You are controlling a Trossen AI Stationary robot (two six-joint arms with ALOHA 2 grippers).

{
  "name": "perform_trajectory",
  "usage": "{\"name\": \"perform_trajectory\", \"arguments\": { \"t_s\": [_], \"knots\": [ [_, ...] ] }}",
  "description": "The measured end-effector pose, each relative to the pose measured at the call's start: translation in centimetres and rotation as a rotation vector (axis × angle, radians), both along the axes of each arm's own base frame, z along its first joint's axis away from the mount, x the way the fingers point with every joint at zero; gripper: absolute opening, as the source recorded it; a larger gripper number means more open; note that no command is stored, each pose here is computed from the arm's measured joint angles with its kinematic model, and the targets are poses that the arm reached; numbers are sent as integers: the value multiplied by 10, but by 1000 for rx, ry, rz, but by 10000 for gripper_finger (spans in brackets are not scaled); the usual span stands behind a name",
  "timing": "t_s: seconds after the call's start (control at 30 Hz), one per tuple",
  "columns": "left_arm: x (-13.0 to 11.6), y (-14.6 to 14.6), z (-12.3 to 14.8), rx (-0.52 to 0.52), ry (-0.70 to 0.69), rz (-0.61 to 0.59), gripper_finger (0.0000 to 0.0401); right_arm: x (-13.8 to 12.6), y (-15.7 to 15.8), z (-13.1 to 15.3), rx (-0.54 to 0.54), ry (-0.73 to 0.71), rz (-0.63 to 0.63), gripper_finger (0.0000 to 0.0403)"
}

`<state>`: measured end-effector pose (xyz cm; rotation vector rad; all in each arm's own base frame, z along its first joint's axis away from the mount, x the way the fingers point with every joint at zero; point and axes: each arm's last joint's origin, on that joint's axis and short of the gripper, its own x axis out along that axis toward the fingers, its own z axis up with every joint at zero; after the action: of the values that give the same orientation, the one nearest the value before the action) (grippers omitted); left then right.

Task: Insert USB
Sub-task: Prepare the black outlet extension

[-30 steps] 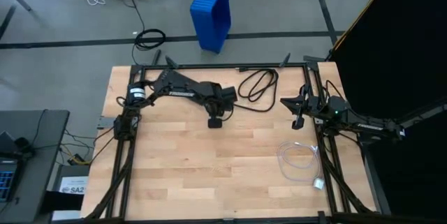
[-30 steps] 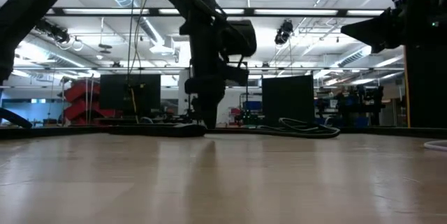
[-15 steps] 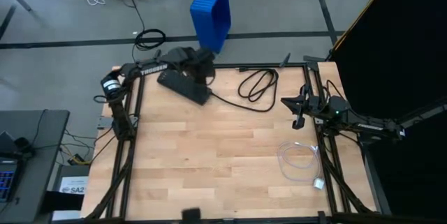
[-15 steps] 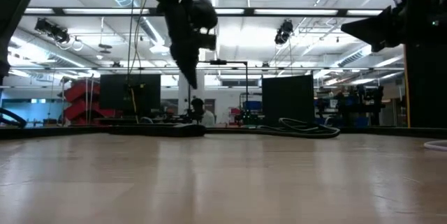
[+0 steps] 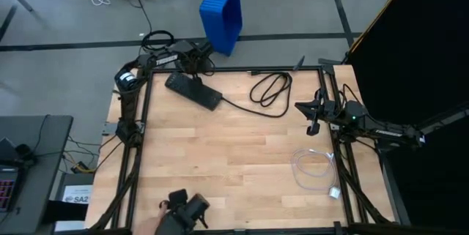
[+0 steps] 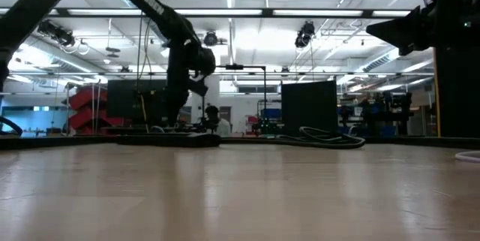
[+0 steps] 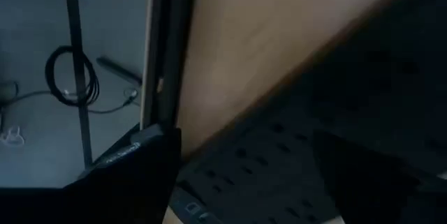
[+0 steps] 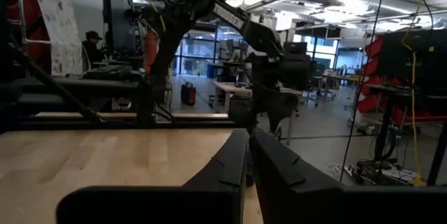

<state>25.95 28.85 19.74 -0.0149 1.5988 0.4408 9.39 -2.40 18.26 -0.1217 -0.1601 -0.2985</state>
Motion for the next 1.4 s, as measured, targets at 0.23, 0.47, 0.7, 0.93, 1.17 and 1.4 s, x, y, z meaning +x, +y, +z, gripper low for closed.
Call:
{"name": "perform_trajectory", "arguments": {
  "t_s": [0.23, 0.47, 0.7, 0.93, 1.17, 1.4],
  "knots": [
    [-24, 22, -3, 7, -40, 199, 208, 0, 0, 0, 0, 0, -1, 6],
    [-49, 31, -4, -69, -77, 460, 117, 0, 0, 0, 0, 0, -1, 3],
    [-55, 24, -23, -96, -97, 516, 73, 0, 0, 0, 0, 1, 0, 2],
    [-58, 10, -37, -144, -68, 674, 36, 0, 0, 0, 0, 1, -1, 6],
    [-27, -29, -39, -168, 39, 752, 2, 0, 0, 0, 1, 2, -1, 1],
    [22, -97, -40, -189, 115, 624, 1, 0, 0, 0, 1, 2, -1, 4]
  ]
}}
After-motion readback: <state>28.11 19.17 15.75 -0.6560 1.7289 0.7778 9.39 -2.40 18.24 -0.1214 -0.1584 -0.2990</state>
